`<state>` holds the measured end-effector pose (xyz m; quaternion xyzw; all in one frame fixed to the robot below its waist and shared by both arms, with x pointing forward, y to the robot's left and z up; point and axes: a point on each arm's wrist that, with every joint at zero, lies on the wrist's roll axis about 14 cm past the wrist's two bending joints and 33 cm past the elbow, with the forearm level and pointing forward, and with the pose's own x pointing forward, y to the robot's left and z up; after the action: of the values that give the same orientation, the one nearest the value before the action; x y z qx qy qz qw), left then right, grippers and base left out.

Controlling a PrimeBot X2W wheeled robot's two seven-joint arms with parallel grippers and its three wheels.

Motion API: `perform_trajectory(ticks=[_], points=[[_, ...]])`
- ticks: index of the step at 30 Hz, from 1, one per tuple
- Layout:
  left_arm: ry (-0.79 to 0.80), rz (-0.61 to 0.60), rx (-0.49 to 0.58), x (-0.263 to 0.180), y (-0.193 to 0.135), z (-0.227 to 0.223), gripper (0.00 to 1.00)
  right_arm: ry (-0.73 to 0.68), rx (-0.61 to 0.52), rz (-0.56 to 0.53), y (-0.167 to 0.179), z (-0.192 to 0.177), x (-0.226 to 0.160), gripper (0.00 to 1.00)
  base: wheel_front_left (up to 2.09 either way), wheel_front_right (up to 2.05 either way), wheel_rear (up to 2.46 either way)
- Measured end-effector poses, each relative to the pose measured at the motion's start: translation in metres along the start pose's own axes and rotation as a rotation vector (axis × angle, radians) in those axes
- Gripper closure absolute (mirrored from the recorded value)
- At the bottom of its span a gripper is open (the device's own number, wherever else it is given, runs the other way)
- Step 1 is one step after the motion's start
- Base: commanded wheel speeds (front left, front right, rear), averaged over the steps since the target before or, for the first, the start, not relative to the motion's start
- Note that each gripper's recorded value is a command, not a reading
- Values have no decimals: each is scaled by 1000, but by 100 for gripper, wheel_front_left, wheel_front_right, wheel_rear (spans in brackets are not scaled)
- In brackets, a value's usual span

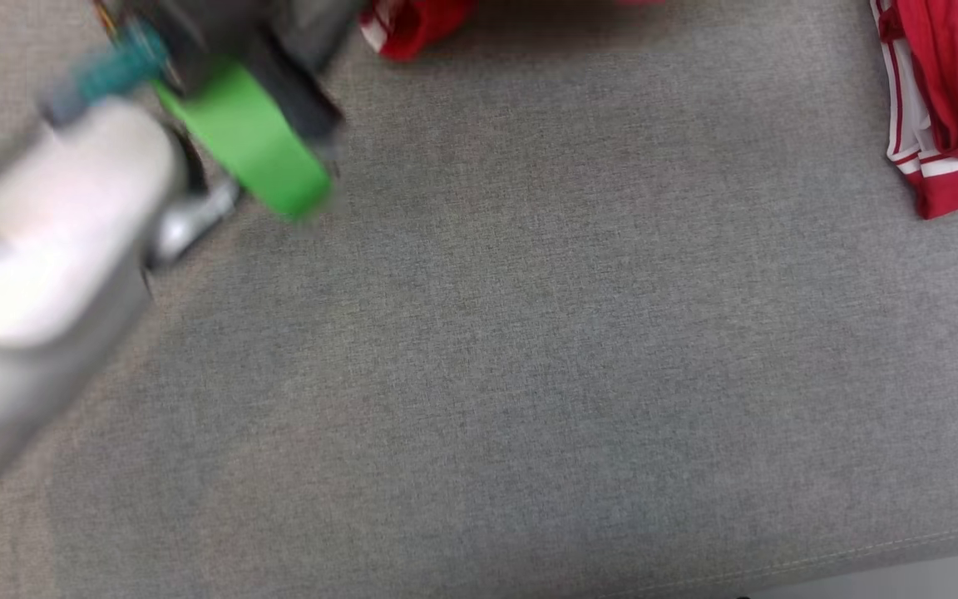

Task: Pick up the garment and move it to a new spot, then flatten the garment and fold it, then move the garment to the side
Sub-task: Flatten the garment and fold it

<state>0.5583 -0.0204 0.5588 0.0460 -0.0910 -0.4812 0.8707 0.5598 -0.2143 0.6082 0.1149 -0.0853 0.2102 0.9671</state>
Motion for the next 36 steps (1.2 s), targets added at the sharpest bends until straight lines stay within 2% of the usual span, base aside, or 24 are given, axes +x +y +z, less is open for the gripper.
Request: perform_trajectory(ticks=[4, 8, 12, 14, 21, 28, 33, 36], points=[[27, -60, -130, -29, -56, -23, 100, 117, 65, -37, 2, -36, -46, 100, 0, 0, 0], [128, -122, -296, -69, -121, -55, 100, 233, 152, -81, 12, -67, -95, 100, 0, 0, 0], [223, -98, -514, -103, -165, -74, 100, 301, 243, -124, 24, -80, -137, 100, 0, 0, 0], [270, -104, -564, -118, -185, -81, 100, 313, 277, -144, 29, -79, -152, 100, 0, 0, 0], [402, -92, -583, -162, -212, -98, 100, 374, 350, -196, 42, -76, -203, 100, 0, 0, 0], [469, -145, -568, -190, -233, -86, 100, 442, 427, -168, 69, -71, -231, 100, 0, 0, 0], [451, -159, -608, -198, -240, -64, 100, 436, 386, -160, 65, -55, -235, 100, 0, 0, 0], [404, -107, -661, -196, -229, -51, 100, 413, 363, -156, 60, -47, -228, 100, 0, 0, 0]])
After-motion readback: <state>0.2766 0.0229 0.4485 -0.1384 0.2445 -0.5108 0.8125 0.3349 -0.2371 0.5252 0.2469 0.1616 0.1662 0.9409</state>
